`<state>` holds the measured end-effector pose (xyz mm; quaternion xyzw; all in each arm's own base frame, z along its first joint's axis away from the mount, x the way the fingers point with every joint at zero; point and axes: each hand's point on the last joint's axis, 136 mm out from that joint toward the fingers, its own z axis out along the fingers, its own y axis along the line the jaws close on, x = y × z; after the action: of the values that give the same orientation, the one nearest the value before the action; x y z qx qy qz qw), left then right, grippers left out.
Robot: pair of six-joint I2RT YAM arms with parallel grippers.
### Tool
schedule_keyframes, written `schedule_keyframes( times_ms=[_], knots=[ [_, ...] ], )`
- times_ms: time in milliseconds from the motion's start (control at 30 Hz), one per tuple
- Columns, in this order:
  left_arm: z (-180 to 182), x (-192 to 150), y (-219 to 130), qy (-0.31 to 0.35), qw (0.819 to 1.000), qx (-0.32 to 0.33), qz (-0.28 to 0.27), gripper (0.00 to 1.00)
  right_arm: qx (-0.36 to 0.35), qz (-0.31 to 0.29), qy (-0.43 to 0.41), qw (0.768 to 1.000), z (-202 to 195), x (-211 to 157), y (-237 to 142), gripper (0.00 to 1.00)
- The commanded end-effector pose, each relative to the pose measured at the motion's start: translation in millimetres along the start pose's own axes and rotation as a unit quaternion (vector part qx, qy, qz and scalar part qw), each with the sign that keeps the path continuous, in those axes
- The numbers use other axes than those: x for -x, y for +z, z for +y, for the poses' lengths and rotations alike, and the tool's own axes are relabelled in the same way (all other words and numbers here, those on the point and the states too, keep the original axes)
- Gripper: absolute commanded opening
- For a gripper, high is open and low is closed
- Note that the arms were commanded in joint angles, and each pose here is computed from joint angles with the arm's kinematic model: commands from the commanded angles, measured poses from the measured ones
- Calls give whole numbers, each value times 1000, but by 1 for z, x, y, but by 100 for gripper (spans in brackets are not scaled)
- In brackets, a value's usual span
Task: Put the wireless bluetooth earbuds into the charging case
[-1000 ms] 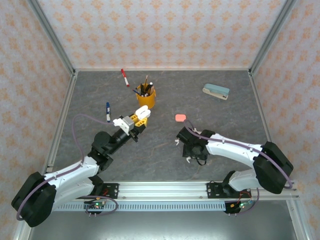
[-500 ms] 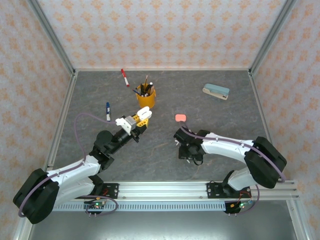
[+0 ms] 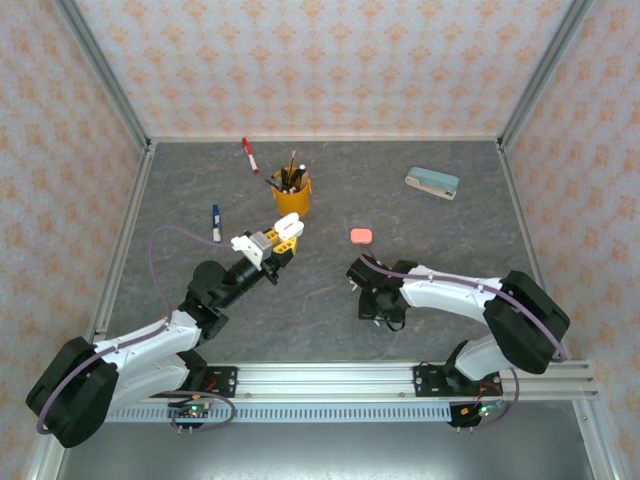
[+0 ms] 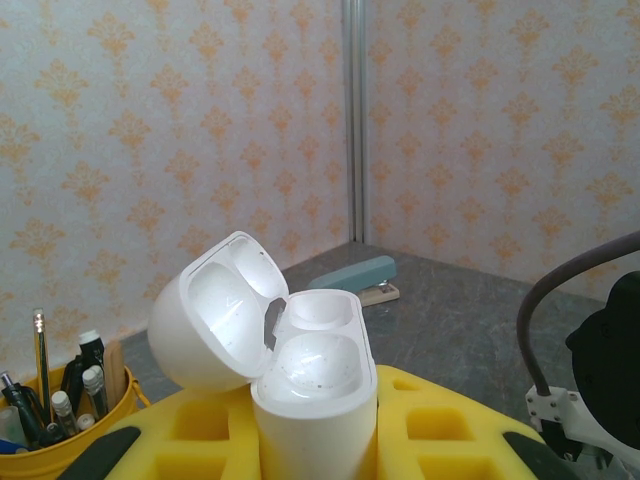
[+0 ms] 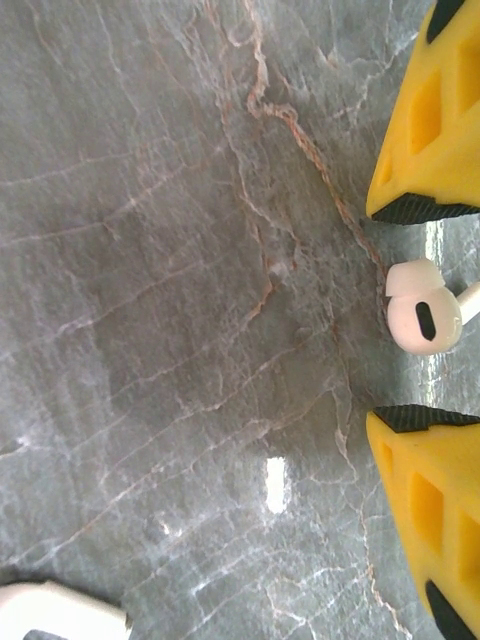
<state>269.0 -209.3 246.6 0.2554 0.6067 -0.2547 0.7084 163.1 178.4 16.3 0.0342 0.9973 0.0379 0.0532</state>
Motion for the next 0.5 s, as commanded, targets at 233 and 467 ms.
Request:
schedule_keyframes(
  times_ms=[233, 467],
  knots=[
    [0, 21, 6, -2, 1000, -6, -27, 0, -11, 0, -9, 1000, -6, -4, 5, 47],
    [0, 21, 6, -3, 1000, -8, -27, 0, -9, -3, -8, 1000, -5, -3, 5, 41]
  ],
)
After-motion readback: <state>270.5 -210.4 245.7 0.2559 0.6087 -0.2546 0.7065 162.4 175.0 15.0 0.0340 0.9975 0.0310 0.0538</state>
